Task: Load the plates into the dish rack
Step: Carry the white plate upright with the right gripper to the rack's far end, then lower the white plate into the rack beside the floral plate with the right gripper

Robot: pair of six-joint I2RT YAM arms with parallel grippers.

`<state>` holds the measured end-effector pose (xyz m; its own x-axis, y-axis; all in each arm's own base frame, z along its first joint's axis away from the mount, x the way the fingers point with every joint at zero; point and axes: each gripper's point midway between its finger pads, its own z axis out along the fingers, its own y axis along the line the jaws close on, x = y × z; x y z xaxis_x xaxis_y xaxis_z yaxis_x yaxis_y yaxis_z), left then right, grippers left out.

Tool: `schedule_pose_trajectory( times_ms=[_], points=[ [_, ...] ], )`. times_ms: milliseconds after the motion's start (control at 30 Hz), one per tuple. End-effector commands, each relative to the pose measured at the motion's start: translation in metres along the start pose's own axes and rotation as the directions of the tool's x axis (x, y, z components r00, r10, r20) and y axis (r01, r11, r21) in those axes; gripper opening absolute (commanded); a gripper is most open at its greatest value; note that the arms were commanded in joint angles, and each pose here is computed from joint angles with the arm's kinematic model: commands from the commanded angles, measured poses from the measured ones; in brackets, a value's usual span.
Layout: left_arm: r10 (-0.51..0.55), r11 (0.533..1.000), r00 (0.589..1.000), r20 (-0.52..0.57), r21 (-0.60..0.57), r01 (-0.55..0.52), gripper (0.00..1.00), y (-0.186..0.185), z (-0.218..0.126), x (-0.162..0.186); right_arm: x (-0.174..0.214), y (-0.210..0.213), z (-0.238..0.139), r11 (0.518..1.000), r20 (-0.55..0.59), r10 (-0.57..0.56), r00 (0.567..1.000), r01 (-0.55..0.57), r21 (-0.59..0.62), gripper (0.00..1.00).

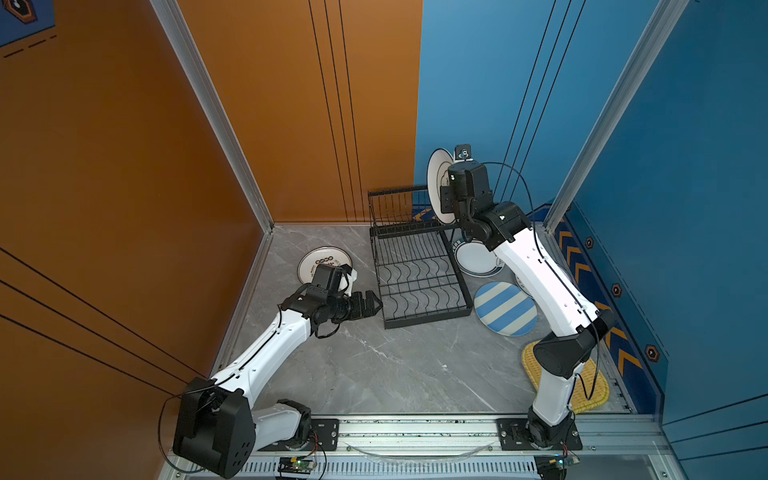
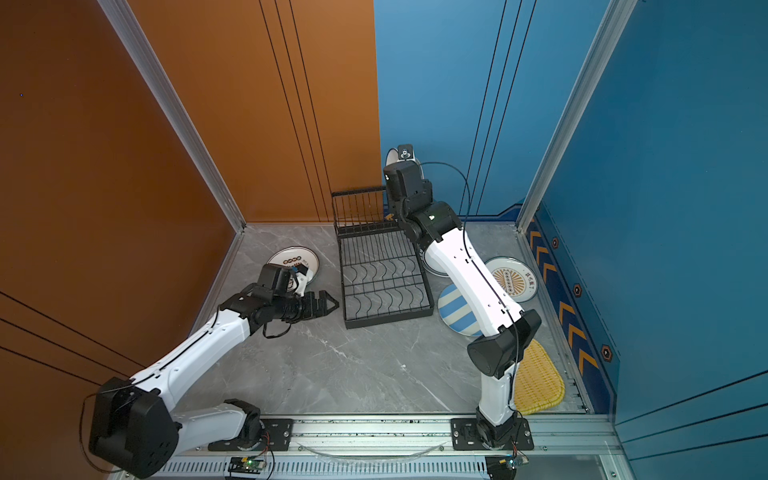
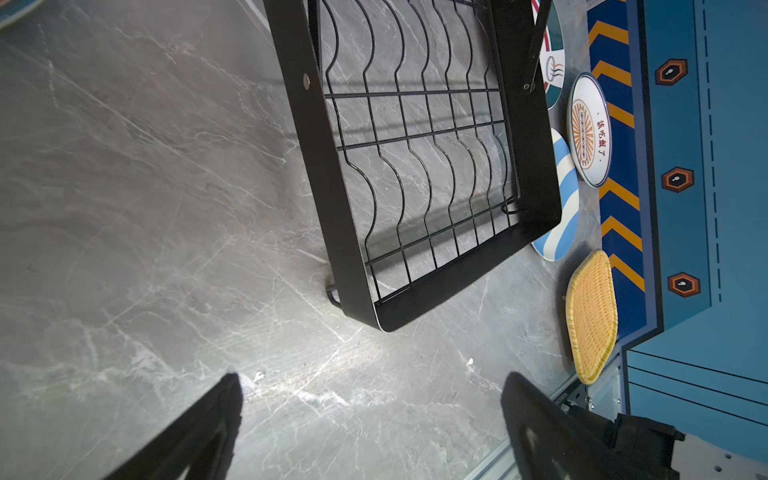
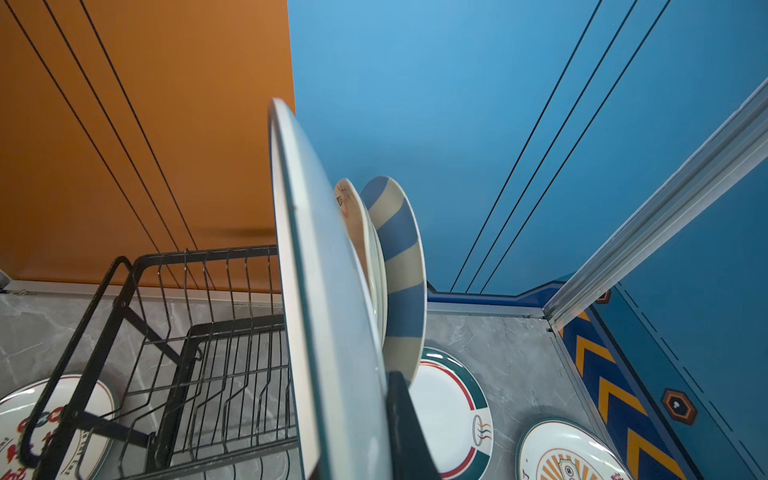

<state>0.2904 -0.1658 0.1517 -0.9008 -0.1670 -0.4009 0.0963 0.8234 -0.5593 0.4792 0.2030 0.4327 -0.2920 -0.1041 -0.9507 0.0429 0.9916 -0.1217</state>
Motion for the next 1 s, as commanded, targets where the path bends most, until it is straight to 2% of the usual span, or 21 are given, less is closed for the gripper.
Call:
schedule_pose_trajectory(
  times_ms=[0, 400, 967],
  points=[
    [0.029, 0.999, 1.000, 0.012, -0.017, -0.029, 0.98, -0.001, -0.003, -0.006, -0.036, -0.005, 0.001, 0.998, 0.123, 0.025, 0.992, -0.033, 0.059, 0.00],
    [0.029, 0.999, 0.999, 0.018, -0.044, -0.028, 0.98, 0.004, -0.001, -0.010, -0.022, 0.017, 0.047, 0.995, 0.127, -0.041, 0.991, 0.029, 0.094, 0.00],
    [0.015, 0.998, 1.000, 0.011, -0.066, -0.014, 0.98, 0.012, 0.003, -0.010, -0.007, 0.013, 0.070, 0.990, 0.103, -0.059, 0.993, 0.045, 0.134, 0.00]
  ],
)
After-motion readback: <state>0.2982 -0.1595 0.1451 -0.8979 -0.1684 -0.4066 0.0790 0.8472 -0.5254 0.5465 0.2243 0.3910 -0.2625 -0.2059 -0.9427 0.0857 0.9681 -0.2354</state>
